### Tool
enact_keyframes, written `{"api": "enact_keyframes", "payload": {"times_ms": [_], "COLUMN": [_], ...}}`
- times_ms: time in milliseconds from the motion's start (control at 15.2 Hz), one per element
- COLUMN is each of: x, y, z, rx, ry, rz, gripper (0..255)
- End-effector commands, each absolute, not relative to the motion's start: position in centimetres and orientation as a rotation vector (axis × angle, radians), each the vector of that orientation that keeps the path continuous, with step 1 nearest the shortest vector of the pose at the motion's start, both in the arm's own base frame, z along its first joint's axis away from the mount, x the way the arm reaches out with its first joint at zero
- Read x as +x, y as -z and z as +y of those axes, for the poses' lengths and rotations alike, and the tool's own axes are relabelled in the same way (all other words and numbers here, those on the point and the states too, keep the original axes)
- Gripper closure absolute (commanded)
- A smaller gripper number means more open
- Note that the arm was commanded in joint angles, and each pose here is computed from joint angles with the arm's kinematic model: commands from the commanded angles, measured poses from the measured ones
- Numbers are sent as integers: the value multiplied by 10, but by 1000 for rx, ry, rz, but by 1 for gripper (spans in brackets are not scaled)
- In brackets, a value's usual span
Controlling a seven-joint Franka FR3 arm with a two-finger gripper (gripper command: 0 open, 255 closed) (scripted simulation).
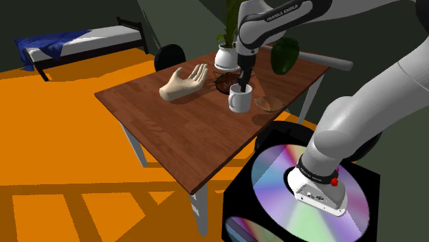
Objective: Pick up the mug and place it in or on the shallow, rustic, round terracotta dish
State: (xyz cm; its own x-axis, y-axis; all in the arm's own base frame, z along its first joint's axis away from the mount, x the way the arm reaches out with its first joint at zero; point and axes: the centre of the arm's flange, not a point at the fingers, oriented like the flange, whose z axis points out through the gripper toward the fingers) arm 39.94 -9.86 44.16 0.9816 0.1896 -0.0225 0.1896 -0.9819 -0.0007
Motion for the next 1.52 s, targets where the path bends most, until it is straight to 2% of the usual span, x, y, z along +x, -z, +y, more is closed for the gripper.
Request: {"api": "enact_keyframes", "payload": {"times_ms": [0,132,1188,1452], "x": [400,400,334,334], "y": [-453,-459,-492,-471], "z": [-99,-99,-308,-308], "rx": [3126,3126,3126,3126], "ry": [36,36,36,36], "rz": [299,299,299,299], "gripper": [255,255,255,255]}}
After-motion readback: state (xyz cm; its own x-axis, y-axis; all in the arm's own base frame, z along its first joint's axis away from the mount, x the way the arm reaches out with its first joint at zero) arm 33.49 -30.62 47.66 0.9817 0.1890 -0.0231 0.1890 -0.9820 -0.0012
